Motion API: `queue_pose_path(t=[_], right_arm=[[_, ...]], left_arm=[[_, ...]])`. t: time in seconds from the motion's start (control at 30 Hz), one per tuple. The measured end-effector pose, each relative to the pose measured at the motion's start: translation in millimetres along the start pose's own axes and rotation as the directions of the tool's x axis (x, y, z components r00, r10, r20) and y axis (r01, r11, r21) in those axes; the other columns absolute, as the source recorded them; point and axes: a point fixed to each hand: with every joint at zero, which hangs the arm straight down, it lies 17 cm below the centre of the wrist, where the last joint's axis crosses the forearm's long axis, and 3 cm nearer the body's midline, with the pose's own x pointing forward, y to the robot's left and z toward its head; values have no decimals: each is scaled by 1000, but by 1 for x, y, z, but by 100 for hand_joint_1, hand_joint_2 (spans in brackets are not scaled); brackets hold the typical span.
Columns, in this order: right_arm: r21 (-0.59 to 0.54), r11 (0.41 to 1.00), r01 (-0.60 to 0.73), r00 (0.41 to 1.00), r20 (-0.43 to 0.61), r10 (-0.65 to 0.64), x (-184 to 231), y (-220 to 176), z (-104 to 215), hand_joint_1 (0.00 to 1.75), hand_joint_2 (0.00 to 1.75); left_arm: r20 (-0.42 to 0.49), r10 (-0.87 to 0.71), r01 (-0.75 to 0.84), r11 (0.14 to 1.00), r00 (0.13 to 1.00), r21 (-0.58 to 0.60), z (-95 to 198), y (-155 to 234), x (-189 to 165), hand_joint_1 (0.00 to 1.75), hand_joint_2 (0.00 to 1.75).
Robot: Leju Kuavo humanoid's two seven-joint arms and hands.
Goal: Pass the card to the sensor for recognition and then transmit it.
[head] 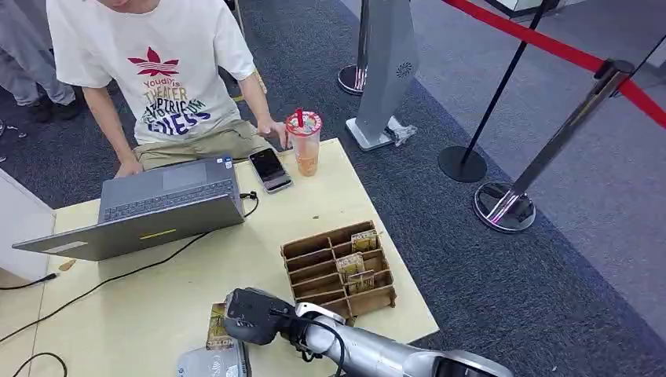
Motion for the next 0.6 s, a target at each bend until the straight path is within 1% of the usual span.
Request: queue_pose_path(t=[0.17,0.33,0.6], right_arm=[[-14,997,-75,997,18,76,8,-3,-3,175,175],[5,993,-121,992,18,121,11,4,-4,175,175],[128,986,-102,994,-11,104,2,42,5,175,175]], left_arm=[[0,2,-2,1000,1000,1,0,0,0,0,0],[0,4,-4,1000,1000,1,0,0,0,0,0],[0,11,-11,1000,1000,4,0,0,0,0,0]])
